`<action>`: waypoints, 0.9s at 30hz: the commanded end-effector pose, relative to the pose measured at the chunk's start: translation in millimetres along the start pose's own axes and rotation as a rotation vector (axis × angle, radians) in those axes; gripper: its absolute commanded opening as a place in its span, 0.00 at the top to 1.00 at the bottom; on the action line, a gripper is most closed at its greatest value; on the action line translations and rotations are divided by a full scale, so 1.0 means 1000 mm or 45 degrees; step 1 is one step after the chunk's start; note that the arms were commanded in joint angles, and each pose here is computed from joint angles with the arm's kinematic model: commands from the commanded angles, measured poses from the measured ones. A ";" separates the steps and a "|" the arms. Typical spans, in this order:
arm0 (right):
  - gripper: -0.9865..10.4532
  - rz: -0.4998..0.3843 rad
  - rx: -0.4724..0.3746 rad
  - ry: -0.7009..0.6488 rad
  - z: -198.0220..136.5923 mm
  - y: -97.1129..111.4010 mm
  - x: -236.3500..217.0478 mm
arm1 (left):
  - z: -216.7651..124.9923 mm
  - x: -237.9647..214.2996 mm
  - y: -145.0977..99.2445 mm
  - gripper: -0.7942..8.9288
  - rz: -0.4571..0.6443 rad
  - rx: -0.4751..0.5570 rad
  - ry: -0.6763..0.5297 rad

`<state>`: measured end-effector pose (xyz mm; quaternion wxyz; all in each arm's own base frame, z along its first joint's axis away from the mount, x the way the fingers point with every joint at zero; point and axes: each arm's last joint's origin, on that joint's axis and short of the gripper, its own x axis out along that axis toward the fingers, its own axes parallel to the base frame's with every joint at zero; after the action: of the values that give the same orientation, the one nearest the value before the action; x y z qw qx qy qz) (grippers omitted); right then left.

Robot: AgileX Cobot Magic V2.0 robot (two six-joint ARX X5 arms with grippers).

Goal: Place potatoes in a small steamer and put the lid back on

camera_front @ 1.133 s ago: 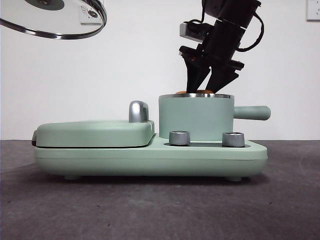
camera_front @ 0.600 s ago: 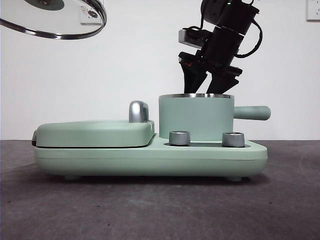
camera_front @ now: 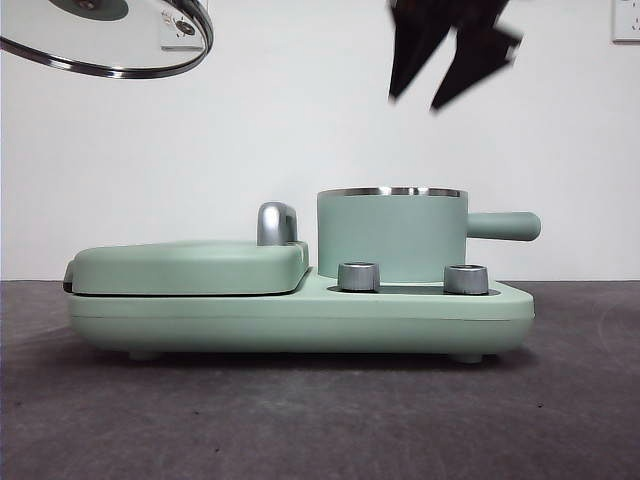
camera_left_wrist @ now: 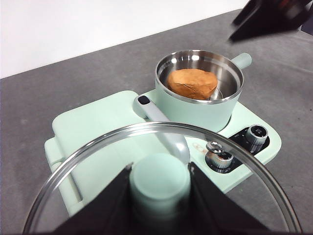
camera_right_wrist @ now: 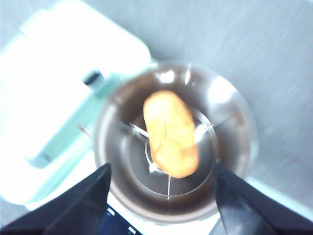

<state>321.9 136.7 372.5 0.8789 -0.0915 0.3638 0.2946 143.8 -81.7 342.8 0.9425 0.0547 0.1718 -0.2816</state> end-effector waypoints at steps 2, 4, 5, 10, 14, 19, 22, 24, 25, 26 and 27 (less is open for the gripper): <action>0.65 -0.028 -0.025 -0.117 -0.017 0.005 -0.029 | 0.008 -0.003 -0.001 0.90 -0.007 0.011 -0.065; 0.65 -0.054 -0.028 -0.191 -0.044 0.008 -0.050 | 0.008 -0.003 -0.001 0.90 -0.006 0.011 -0.067; 0.66 -0.065 -0.027 -0.216 -0.060 0.010 -0.058 | 0.008 -0.003 -0.001 0.90 -0.006 0.011 -0.067; 0.68 -0.086 -0.041 -0.299 -0.120 0.023 -0.078 | 0.009 -0.003 -0.002 0.90 -0.056 0.014 -0.077; 0.68 -0.084 -0.043 -0.328 -0.156 0.031 -0.081 | 0.013 0.000 -0.002 0.90 -0.065 0.019 -0.121; 0.68 -0.072 -0.023 -0.355 -0.191 0.039 -0.087 | 0.023 0.014 -0.004 0.90 -0.129 0.043 -0.230; 0.68 -0.066 0.002 -0.379 -0.203 0.043 -0.092 | 0.028 0.030 -0.007 0.90 -0.151 0.076 -0.280; 0.68 -0.064 0.018 -0.381 -0.208 0.044 -0.095 | 0.031 0.044 -0.010 0.90 -0.165 0.094 -0.310; 0.68 -0.063 0.023 -0.383 -0.209 0.045 -0.096 | 0.033 0.052 -0.011 0.90 -0.173 0.097 -0.330; 0.68 -0.062 0.025 -0.384 -0.210 0.045 -0.098 | 0.034 0.059 -0.012 0.90 -0.179 0.100 -0.346; 0.68 -0.063 0.026 -0.385 -0.211 0.046 -0.099 | 0.036 0.068 -0.014 0.90 -0.188 0.104 -0.359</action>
<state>115.5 49.0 291.7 0.9320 -0.0549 0.2249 0.2787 196.0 -129.8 341.3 0.9317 0.0398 0.0641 -0.3553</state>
